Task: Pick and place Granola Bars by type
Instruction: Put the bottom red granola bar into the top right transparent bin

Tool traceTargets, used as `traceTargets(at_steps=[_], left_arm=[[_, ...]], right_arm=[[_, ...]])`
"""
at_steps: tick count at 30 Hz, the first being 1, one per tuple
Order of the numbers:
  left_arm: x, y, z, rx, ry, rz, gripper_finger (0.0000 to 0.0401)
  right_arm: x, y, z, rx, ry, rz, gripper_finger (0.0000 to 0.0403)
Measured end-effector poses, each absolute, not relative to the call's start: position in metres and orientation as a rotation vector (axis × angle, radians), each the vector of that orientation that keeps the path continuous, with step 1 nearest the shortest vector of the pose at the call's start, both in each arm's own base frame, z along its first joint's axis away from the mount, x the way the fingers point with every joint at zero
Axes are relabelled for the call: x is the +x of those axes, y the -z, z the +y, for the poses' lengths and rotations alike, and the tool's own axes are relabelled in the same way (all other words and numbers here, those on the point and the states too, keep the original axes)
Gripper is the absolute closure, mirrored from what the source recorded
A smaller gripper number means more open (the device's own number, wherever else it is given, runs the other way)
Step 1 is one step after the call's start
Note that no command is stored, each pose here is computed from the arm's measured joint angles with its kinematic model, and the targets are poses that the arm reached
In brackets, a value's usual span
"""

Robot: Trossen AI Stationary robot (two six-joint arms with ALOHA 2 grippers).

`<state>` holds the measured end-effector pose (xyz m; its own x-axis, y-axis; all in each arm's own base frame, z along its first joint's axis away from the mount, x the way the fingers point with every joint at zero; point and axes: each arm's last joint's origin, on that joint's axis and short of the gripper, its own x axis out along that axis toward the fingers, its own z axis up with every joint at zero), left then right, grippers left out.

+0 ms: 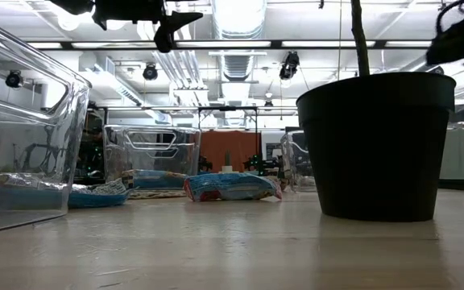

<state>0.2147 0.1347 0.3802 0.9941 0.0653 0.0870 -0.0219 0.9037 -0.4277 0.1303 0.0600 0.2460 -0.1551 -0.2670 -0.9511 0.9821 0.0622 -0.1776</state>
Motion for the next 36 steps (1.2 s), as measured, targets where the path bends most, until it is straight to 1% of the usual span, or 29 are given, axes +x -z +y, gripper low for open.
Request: traceTargets(at_steps=[8, 19, 24, 29, 36], left_arm=[[0.215, -0.38, 0.135, -0.441, -0.045, -0.1, 0.0243], [0.215, -0.38, 0.135, -0.441, -0.045, -0.1, 0.0243], [0.215, -0.38, 0.135, -0.441, -0.045, -0.1, 0.0243], [0.215, -0.38, 0.135, -0.441, -0.045, -0.1, 0.0243], [0.215, -0.38, 0.135, -0.441, -0.045, -0.1, 0.0243]], right_arm=[[0.139, -0.249, -0.005, 0.872, 1.365, 1.237, 0.0394], [0.166, -0.275, -0.082, 0.849, 1.24, 1.045, 0.0394], [0.186, -0.281, -0.098, 0.873, 1.167, 0.93, 0.0394], [0.21, -0.275, -0.107, 0.949, 1.062, 0.862, 0.0394], [0.23, -0.258, -0.109, 0.999, 0.994, 0.896, 0.0394]])
